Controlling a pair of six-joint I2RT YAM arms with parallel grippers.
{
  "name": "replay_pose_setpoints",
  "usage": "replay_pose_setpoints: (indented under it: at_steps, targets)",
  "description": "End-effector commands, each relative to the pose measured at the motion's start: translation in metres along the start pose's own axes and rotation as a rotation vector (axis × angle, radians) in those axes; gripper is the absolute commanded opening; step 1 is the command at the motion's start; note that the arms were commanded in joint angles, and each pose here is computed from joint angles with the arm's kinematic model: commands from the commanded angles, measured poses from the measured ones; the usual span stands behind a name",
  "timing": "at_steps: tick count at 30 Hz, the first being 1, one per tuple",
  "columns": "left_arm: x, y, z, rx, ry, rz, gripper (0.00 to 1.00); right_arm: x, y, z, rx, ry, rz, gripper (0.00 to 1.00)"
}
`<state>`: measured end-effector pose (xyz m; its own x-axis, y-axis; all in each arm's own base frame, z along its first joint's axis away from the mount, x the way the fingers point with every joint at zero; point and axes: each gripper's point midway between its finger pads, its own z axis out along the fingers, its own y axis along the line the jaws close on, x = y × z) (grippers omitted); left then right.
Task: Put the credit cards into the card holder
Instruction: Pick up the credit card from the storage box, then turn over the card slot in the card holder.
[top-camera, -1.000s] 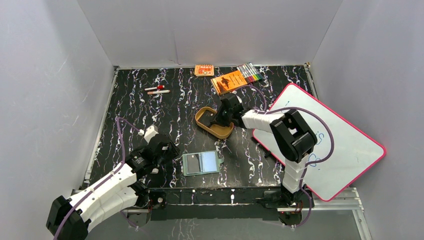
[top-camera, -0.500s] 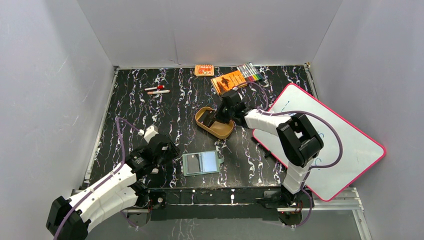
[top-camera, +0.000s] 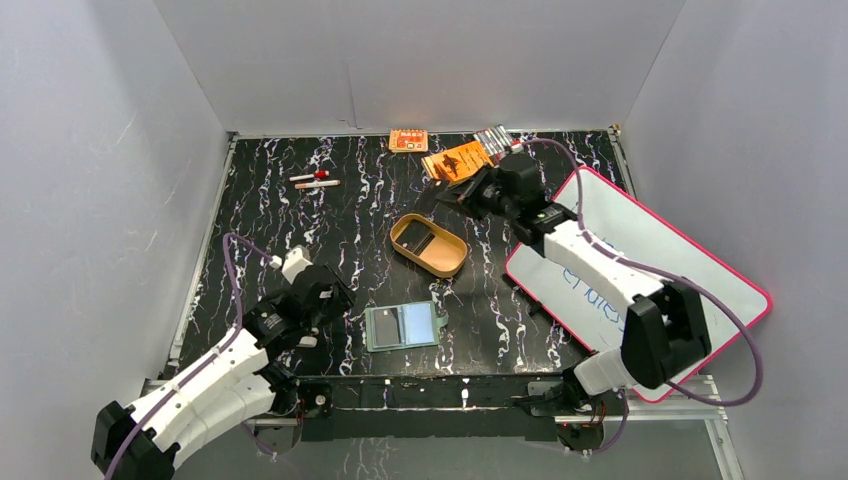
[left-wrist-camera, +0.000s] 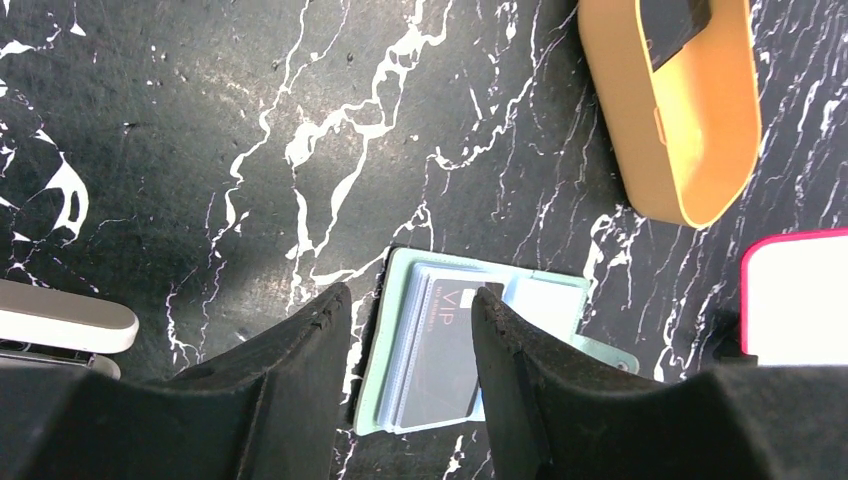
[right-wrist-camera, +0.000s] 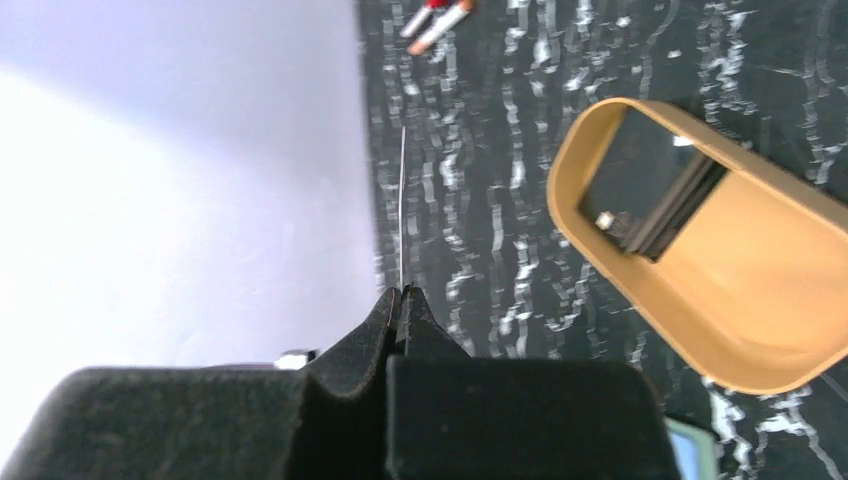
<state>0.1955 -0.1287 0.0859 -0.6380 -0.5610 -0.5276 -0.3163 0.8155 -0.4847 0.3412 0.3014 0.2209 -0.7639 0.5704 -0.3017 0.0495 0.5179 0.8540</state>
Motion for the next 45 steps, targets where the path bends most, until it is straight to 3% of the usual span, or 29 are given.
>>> replay_pose_setpoints:
  at_steps: [1,7,14,18,21,29,45]
  targets:
    - [-0.020,-0.008,-0.012,0.002,-0.062,-0.016,0.45,0.008,0.036,-0.041,-0.191,0.150,0.122,0.00]
    - [-0.021,-0.004,-0.017,0.012,-0.073,-0.048,0.45,0.028,0.090,-0.080,-0.423,0.392,0.087,0.00]
    - [-0.022,-0.004,-0.019,0.008,-0.072,-0.056,0.45,0.041,0.091,-0.097,-0.454,0.460,-0.034,0.00]
    - [-0.021,-0.003,-0.019,0.010,-0.066,-0.041,0.45,0.056,0.053,-0.090,-0.280,0.495,-0.394,0.00]
    - [-0.013,0.000,-0.015,0.005,-0.041,-0.017,0.45,0.081,-0.002,-0.096,-0.117,0.552,-0.507,0.00]
    - [0.017,0.008,0.003,0.005,0.063,0.009,0.44,0.136,-0.094,-0.109,0.011,0.666,-0.454,0.00]
    - [0.030,0.003,0.018,0.030,0.102,0.016,0.40,0.169,-0.150,-0.090,0.103,0.776,-0.371,0.00]
